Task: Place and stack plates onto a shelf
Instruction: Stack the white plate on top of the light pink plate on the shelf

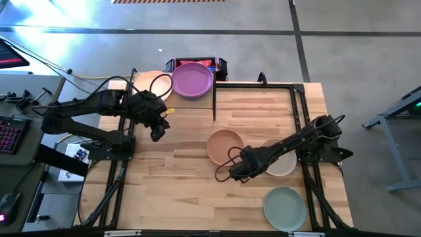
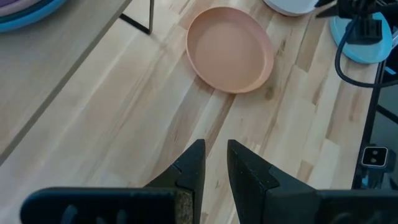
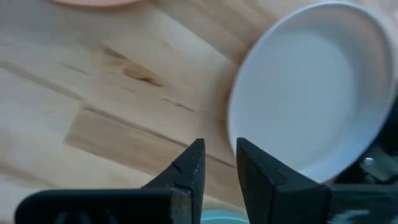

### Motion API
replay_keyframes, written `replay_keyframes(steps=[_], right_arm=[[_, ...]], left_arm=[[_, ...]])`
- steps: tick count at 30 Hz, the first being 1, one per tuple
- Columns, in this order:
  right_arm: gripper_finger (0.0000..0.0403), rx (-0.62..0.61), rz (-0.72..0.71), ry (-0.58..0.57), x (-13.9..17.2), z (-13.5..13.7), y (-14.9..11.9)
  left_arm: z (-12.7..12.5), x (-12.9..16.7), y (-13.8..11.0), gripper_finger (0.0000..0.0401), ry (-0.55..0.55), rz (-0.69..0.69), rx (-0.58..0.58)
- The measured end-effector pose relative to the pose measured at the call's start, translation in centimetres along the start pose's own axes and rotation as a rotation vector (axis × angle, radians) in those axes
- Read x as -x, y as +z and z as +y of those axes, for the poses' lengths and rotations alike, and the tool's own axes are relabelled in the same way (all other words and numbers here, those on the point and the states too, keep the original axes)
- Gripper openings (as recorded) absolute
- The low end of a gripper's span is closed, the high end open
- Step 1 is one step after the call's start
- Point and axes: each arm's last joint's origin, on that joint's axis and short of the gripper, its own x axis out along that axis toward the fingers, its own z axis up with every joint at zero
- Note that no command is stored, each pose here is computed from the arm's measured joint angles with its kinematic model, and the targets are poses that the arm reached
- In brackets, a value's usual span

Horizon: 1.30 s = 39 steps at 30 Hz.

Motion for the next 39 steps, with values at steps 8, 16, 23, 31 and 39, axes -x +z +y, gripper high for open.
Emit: replay_keyframes(steps=[8,16,23,31,39], right_arm=[[0.0087,0.014,-0.023,-0.047,-0.2,-0.2,-0.3],[0.0099,-0.012,0.056,-0.078,-4.1,-0.7,-0.7],[0.0099,0.01,0.078,-0.08,-6.5,-1.4,-1.0],[0.0099,0.014,0.09,-0.074,-8.4,-2.0,-1.1],[0.0052,0.04,0.097,-0.054,-8.6,-2.0,-1.2]], left_arm=[[0.0,0.0,0.0,0.0056,0.0,0.0,0.001],[0.0,0.0,0.0,0.0056,0.0,0.001,0.034],[0.0,0.0,0.0,0.0056,0.006,-0.003,0.072],[0.1,0.0,0.0,0.0054,0.015,-0.007,0.073],[0.0,-0.5,0.2,0.0055,0.045,-0.001,0.072]])
